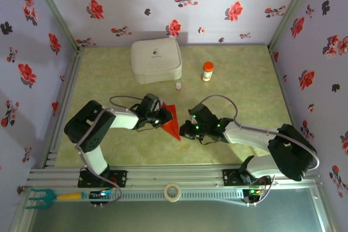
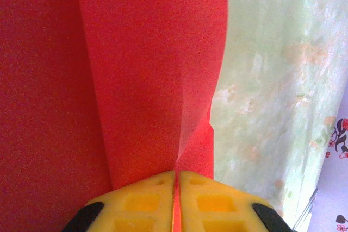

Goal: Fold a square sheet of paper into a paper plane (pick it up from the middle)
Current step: Fourth fold the wing at the center of the table.

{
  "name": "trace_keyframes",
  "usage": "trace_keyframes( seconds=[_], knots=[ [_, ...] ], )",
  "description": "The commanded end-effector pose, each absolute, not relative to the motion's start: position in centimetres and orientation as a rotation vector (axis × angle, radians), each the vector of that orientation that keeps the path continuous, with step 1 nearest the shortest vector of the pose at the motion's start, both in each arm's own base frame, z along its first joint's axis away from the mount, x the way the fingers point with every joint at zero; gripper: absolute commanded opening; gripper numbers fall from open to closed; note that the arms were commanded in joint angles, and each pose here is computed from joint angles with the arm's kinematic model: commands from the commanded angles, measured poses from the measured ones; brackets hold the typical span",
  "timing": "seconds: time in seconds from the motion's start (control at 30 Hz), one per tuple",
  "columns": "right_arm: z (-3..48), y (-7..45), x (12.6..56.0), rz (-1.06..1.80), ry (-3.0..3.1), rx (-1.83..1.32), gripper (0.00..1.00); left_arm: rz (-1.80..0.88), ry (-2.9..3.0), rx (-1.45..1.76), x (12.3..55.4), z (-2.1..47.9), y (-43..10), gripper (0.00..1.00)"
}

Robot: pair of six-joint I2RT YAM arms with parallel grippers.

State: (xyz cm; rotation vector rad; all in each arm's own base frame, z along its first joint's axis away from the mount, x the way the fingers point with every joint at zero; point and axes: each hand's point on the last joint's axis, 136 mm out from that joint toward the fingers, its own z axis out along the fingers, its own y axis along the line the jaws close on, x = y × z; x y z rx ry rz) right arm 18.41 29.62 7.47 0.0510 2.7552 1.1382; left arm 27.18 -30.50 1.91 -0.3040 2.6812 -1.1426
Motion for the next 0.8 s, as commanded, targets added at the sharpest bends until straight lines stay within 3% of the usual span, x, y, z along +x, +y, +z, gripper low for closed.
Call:
trace_keyframes(
  seconds=[0.0, 0.4, 0.77],
  knots=[
    [6.8, 30.7, 20.3, 1.07, 2.776, 0.039, 0.0, -1.021, 2.754, -0.365, 26.1, -0.4, -28.5, 0.12],
    [3.6, 33.0, 23.1, 1.045, 2.824, 0.107, 0.0, -1.026, 2.758, -0.357, 26.0, -0.5, -28.6, 0.12],
    [-1.5, 29.2, 19.6, 1.007, 2.942, 0.264, 0.0, -1.046, 2.749, -0.333, 26.2, 0.1, -29.0, 0.13]
  ],
)
